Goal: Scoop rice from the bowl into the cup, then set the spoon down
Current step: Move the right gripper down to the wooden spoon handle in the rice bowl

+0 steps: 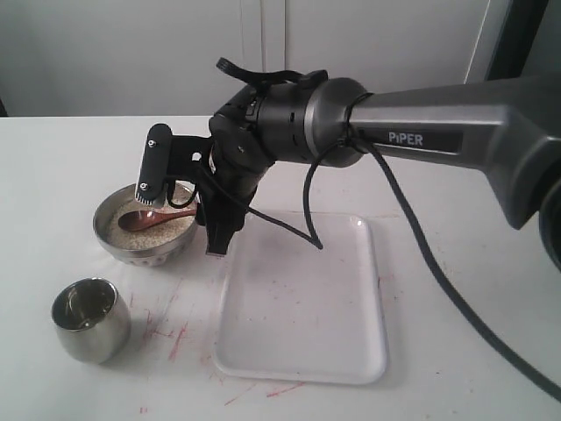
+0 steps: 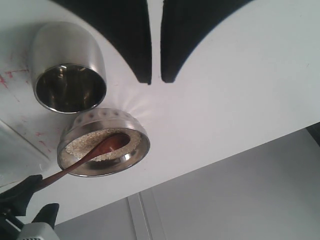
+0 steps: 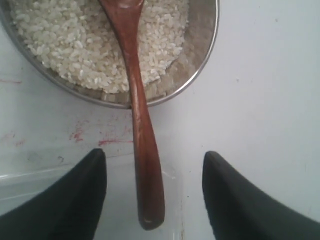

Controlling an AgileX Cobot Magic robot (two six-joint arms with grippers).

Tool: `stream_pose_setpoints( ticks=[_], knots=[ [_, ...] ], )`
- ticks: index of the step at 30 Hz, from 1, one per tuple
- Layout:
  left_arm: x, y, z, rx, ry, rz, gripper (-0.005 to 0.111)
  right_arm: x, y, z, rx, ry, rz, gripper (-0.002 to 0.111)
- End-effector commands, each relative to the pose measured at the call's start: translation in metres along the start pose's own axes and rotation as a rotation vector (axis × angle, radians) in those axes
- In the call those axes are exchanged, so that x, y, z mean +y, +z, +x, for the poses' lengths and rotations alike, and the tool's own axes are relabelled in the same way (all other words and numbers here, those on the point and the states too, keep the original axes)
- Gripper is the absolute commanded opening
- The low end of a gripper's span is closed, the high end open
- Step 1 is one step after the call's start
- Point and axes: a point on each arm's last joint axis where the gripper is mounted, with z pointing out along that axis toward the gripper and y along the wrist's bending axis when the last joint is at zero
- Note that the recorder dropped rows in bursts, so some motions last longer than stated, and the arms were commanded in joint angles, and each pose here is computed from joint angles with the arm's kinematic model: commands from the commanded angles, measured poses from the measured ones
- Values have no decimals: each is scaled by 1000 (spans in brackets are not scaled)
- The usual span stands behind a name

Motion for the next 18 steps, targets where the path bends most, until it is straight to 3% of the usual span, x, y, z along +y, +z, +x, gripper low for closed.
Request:
stream_pose_setpoints(
  ticks=[1,18],
  knots=[
    [0,0,-2,-10,-8,1,14,-3,-6,0,37,18,-21,52],
    [0,0,-2,-10,-8,1,14,8,21,3,40,13,-49,52]
  ],
)
